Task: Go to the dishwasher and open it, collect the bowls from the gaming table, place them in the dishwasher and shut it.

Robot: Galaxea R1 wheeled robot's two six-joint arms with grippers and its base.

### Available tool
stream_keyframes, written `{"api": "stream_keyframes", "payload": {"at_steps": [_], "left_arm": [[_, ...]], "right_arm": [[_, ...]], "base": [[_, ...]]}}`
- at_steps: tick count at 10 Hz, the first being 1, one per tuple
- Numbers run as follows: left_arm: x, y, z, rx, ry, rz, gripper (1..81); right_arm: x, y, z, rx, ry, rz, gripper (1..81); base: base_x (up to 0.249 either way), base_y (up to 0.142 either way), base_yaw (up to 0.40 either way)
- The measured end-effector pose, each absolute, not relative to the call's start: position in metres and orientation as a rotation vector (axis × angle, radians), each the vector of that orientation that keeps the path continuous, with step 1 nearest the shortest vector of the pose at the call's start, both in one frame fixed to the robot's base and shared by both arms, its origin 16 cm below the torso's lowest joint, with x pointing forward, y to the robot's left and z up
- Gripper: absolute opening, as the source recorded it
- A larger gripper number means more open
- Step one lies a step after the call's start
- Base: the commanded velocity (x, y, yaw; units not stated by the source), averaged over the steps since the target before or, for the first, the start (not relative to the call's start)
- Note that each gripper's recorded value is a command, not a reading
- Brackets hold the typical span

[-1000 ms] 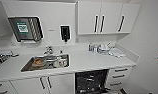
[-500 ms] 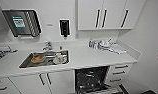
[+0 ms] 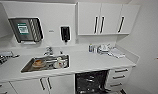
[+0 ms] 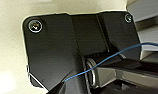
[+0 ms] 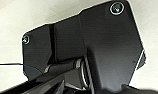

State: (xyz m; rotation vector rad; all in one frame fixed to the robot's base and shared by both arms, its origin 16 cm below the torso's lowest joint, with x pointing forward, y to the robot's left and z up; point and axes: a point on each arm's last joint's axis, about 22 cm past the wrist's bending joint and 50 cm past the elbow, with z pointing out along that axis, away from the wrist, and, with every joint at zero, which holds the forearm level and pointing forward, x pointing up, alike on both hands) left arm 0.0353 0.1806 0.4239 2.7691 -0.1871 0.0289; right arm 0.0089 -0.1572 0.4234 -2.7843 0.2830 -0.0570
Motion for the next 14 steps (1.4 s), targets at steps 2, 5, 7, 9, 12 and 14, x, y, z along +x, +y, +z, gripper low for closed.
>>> {"api": "stream_keyframes", "payload": {"at_steps": [2,5,7,9,12,14], "left_arm": [[0.055,0.1807,0.4274,2.771,-0.199,0.097,81.1],[0.048,0.1801,0.4262,2.78,-0.201,0.089,81.1],[0.0485,0.1752,0.4266,2.774,-0.201,0.091,81.1],[0.0478,0.1764,0.4264,2.776,-0.201,0.09,81.1],[0.0482,0.1765,0.4264,2.776,-0.203,0.091,81.1],[0.0486,0.1785,0.4259,2.78,-0.203,0.091,81.1]], "right_arm": [[0.0293,-0.1569,0.4259,-2.778,0.271,-0.126,81.1],[0.0216,-0.1562,0.4253,-2.779,0.269,-0.115,81.1],[0.0216,-0.1559,0.4253,-2.78,0.268,-0.113,81.1],[0.0212,-0.151,0.4259,-2.774,0.267,-0.112,81.1],[0.0215,-0.1485,0.4262,-2.771,0.267,-0.112,81.1],[0.0201,-0.1483,0.4261,-2.771,0.268,-0.109,81.1]], "base": [[0.0,0.0,0.0],[0.0,0.0,0.0],[0.0,0.0,0.0],[0.0,0.0,0.0],[0.0,0.0,0.0],[0.0,0.0,0.043]]}}
